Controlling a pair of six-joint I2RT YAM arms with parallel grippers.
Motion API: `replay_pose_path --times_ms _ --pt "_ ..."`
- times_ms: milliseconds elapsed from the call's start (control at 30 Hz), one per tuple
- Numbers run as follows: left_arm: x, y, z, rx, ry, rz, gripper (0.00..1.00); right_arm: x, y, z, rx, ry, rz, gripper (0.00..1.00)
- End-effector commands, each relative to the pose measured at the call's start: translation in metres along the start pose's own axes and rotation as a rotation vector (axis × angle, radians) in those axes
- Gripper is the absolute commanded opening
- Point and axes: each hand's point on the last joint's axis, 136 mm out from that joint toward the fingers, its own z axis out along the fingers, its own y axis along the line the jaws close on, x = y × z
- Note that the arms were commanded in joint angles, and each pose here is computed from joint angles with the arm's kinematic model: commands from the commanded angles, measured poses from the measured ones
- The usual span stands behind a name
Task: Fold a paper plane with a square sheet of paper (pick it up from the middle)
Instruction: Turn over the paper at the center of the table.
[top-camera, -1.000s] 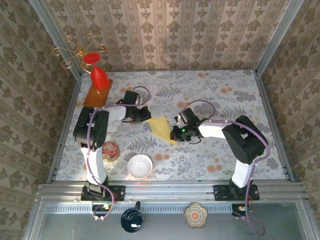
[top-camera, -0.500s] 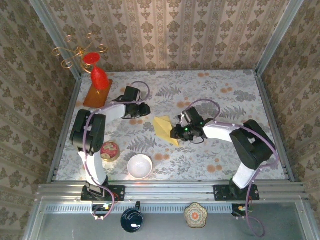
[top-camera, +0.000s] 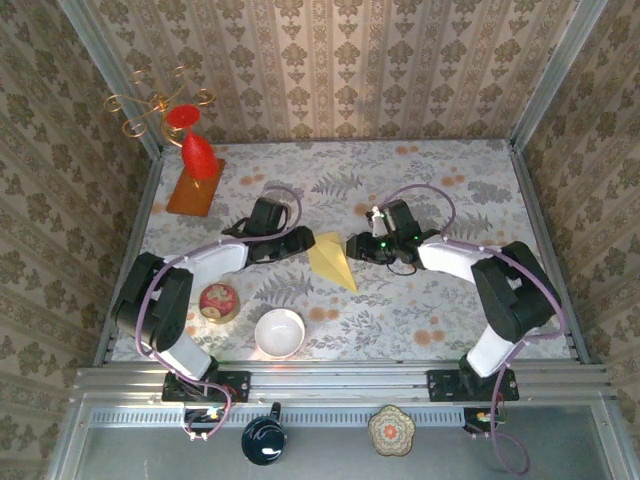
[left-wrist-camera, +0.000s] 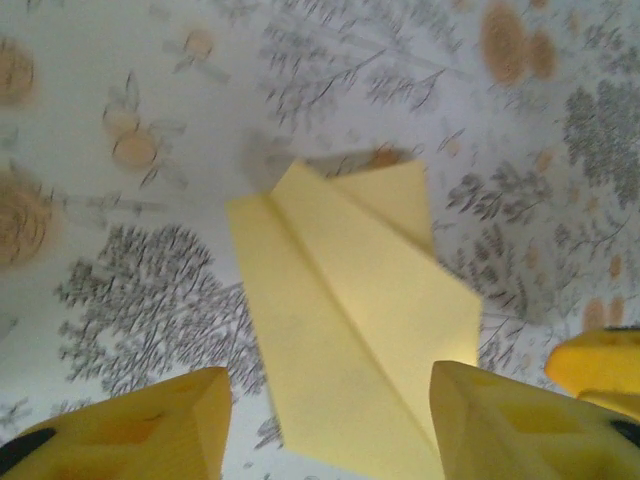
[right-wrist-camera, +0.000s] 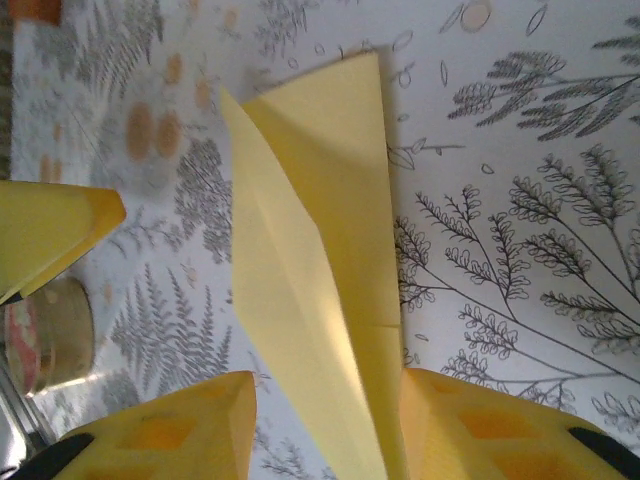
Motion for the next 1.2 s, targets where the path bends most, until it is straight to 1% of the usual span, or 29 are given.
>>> replay_pose_path --times_ms 0,167,333,433,500,667,733,833,933,1167 --pt "-0.003 -0.013 -0.007 0.081 -0.038 -0.06 0.59 -0.009 0.012 0.009 -0.058 0.016 -0.079 0.42" --pt "0.003 -0.008 -0.005 0.087 -0.024 -0.072 0.6 -0.01 0.017 0.025 -0.118 0.056 -0.111 0.38" --pt "0.003 -0.01 -0.004 0.094 -0.022 -0.077 0.6 -0.012 0.013 0.035 -0.12 0.063 -0.124 0.37" --pt "0.002 -0.011 -0.005 0.098 -0.02 -0.075 0.6 -0.011 0.014 0.039 -0.138 0.071 -0.133 0.33" --pt "0.002 -0.011 -0.005 0.099 -0.017 -0.076 0.6 -0.01 0.015 0.041 -0.15 0.078 -0.141 0.29" --pt "-0.001 -0.012 -0.009 0.11 -0.026 -0.081 0.6 -0.016 0.019 0.039 -0.164 0.06 -0.165 0.08" --pt "-0.004 -0.016 -0.015 0.126 -0.038 -0.078 0.6 -0.023 0.027 0.032 -0.186 0.025 -0.175 0.03" --pt "-0.009 -0.026 -0.024 0.169 -0.055 -0.061 0.6 -0.04 0.045 0.011 -0.238 -0.06 -0.185 0.02" --pt "-0.013 -0.044 -0.036 0.242 -0.075 -0.026 0.6 -0.057 0.063 -0.015 -0.293 -0.141 -0.172 0.01" --pt "-0.02 -0.099 -0.059 0.498 -0.093 0.06 0.61 -0.081 0.1 -0.066 -0.438 -0.251 -0.088 0.01"
